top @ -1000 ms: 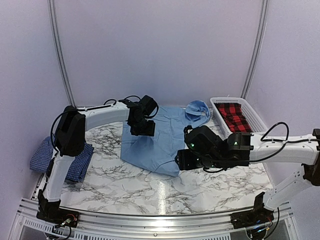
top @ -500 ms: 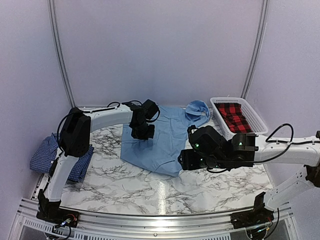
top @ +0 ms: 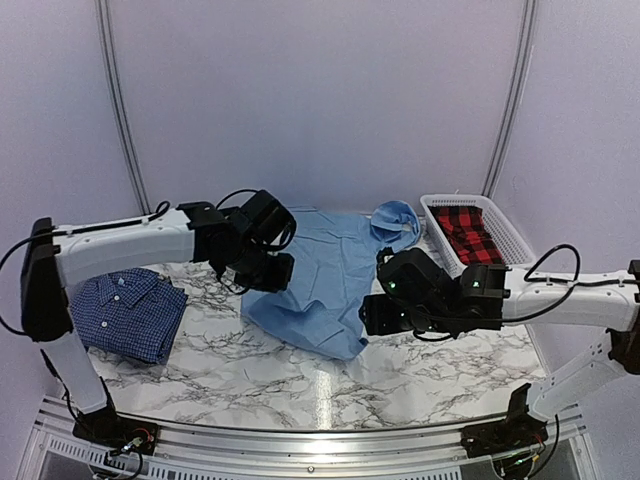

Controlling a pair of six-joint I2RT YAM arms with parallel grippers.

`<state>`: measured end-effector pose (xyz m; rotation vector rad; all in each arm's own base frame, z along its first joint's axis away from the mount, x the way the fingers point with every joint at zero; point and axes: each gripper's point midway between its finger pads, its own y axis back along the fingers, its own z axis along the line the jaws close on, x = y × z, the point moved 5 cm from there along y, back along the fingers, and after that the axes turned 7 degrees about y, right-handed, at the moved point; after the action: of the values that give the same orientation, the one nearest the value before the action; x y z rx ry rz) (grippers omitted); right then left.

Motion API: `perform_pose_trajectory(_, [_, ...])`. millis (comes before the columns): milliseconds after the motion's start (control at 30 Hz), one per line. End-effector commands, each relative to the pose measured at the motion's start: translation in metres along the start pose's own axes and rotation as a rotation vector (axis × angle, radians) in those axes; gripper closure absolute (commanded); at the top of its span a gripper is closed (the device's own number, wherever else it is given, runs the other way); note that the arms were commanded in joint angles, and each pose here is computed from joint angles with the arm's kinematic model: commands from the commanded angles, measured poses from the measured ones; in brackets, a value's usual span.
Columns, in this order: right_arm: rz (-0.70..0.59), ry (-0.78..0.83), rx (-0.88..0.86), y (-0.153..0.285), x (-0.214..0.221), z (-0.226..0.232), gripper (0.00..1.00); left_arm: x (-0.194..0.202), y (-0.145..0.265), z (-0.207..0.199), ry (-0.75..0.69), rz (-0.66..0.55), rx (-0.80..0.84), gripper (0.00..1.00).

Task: Fold and stack the long sleeve shirts
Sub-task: Adjust the crumpled shirt at the center of the board.

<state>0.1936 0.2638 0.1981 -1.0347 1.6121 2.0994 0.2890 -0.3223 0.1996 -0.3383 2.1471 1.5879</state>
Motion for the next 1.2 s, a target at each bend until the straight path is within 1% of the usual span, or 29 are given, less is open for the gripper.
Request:
perform_pose_trajectory(0, [-0.011, 0.025, 0.02, -0.014, -0.006, -0.002, 0.34, 0.06, 0.005, 0.012, 0.046, 0.051, 0.05, 1.0])
perform_pose_trajectory(133, [0.002, 0.067, 0.028, -0.025, -0.011, 0.006, 0.34, 0.116, -0.001, 0.038, 0.078, 0.105, 0.072, 1.0])
perform_pose_trajectory(233, [0.012, 0.1, 0.036, -0.034, -0.016, 0.013, 0.34, 0.136, -0.004, 0.054, 0.092, 0.127, 0.05, 0.93])
perform_pose_trajectory(300, [0.019, 0.12, 0.045, -0.04, -0.019, 0.017, 0.34, 0.137, 0.0, 0.058, 0.093, 0.111, 0.053, 0.87])
perform_pose_trajectory(400, [0.028, 0.142, 0.067, -0.05, -0.026, 0.022, 0.34, 0.134, 0.01, 0.061, 0.094, 0.078, 0.064, 0.87])
perform_pose_trajectory(533, [0.034, 0.168, 0.079, -0.062, -0.035, 0.032, 0.34, 0.132, 0.023, 0.063, 0.115, 0.061, 0.081, 0.87])
perform_pose_trajectory(633, [0.038, 0.199, 0.094, -0.076, -0.044, 0.04, 0.34, 0.124, 0.035, 0.06, 0.119, 0.03, 0.097, 0.86])
perform_pose_trajectory(733, [0.045, 0.241, 0.127, -0.096, -0.06, 0.047, 0.34, 0.113, 0.046, 0.058, 0.117, 0.001, 0.088, 0.88])
perform_pose_trajectory(800, [0.055, 0.272, 0.141, -0.109, -0.067, 0.052, 0.34, 0.113, 0.049, 0.061, 0.128, 0.001, 0.07, 0.92])
perform_pose_trajectory(900, [0.08, 0.31, 0.15, -0.129, -0.07, 0.055, 0.34, 0.124, 0.051, 0.07, 0.163, 0.027, 0.056, 0.97])
perform_pose_trajectory(967, [0.1, 0.331, 0.148, -0.139, -0.067, 0.055, 0.35, 0.132, 0.049, 0.079, 0.182, 0.037, 0.043, 0.96])
perform_pose_trajectory(1033, [0.118, 0.346, 0.144, -0.145, -0.063, 0.057, 0.35, 0.132, 0.051, 0.08, 0.195, 0.03, 0.046, 0.89])
perform_pose_trajectory(1133, [0.142, 0.348, 0.128, -0.15, -0.056, 0.057, 0.35, 0.131, 0.046, 0.074, 0.208, 0.048, 0.045, 0.69])
perform_pose_trajectory(1167, [0.148, 0.347, 0.119, -0.15, -0.054, 0.058, 0.35, 0.131, 0.041, 0.072, 0.214, 0.053, 0.039, 0.61])
